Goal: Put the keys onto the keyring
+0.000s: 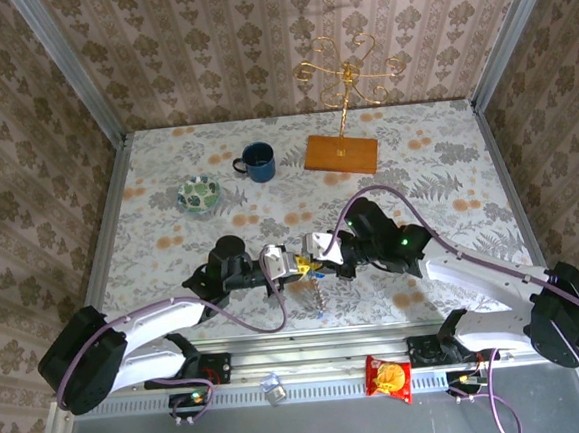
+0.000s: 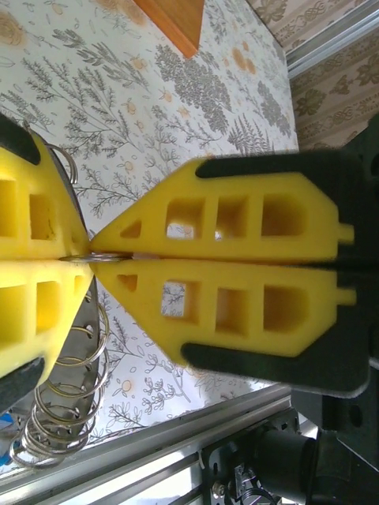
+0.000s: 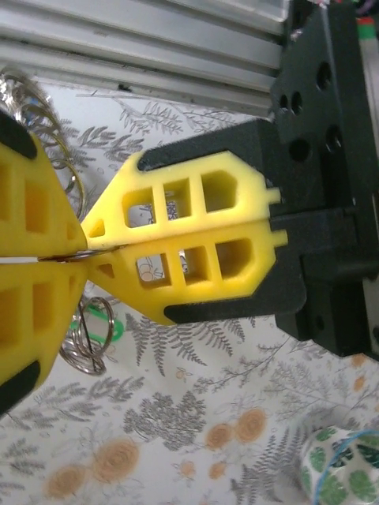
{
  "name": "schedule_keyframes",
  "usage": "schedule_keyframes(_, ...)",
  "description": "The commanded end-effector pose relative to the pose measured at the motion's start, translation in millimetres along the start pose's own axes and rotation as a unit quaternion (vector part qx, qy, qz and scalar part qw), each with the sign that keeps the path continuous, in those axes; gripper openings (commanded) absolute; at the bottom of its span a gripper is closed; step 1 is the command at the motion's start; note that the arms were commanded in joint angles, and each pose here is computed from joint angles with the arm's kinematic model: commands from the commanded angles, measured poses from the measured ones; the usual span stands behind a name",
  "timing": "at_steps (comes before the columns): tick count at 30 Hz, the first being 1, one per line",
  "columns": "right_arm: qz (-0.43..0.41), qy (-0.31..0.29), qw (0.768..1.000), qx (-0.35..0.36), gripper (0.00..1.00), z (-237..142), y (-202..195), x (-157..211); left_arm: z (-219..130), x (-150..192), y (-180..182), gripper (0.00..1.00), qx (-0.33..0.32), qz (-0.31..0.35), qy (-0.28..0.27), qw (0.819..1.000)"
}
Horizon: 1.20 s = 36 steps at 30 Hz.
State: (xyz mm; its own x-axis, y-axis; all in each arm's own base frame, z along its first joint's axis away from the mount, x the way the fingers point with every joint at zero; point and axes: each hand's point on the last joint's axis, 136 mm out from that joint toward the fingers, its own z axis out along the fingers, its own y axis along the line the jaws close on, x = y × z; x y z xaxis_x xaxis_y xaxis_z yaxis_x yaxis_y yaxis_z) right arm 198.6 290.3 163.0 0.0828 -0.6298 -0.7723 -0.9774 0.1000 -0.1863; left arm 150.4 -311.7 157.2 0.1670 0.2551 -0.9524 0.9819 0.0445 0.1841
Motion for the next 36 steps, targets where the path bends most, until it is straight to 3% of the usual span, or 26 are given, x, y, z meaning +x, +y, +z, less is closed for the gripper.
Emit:
schedule_keyframes(1,-0.016,0.001,1.000,-0.018,0.00,0,4,-5,0,-20,-3,0.00,0.009,0.020,-0.038,0.999)
schedule_keyframes(2,-0.019,0.006,1.000,-0.017,0.00,-1,4,-4,0,-19,-1,0.02,0.003,0.018,-0.034,0.999)
schedule_keyframes(5,-0.031,0.030,0.999,-0.011,0.00,-5,2,2,-1,-13,6,0.30,-0.019,0.014,-0.020,1.000)
schedule_keyframes(8,-0.043,0.053,0.998,-0.005,0.00,-10,0,5,-3,-10,7,0.36,-0.025,0.016,-0.007,1.000)
schedule_keyframes(20,-0.066,0.088,0.994,0.001,0.00,-12,-3,3,-9,-8,2,0.33,-0.018,0.017,0.014,1.000)
schedule_keyframes(31,-0.052,0.013,0.999,-0.005,0.00,-5,6,-14,1,-11,-2,0.27,0.008,0.010,-0.005,1.000)
schedule_keyframes(36,-0.042,0.008,0.999,-0.015,0.00,0,8,-13,2,-13,0,0.24,0.004,0.012,-0.010,1.000)
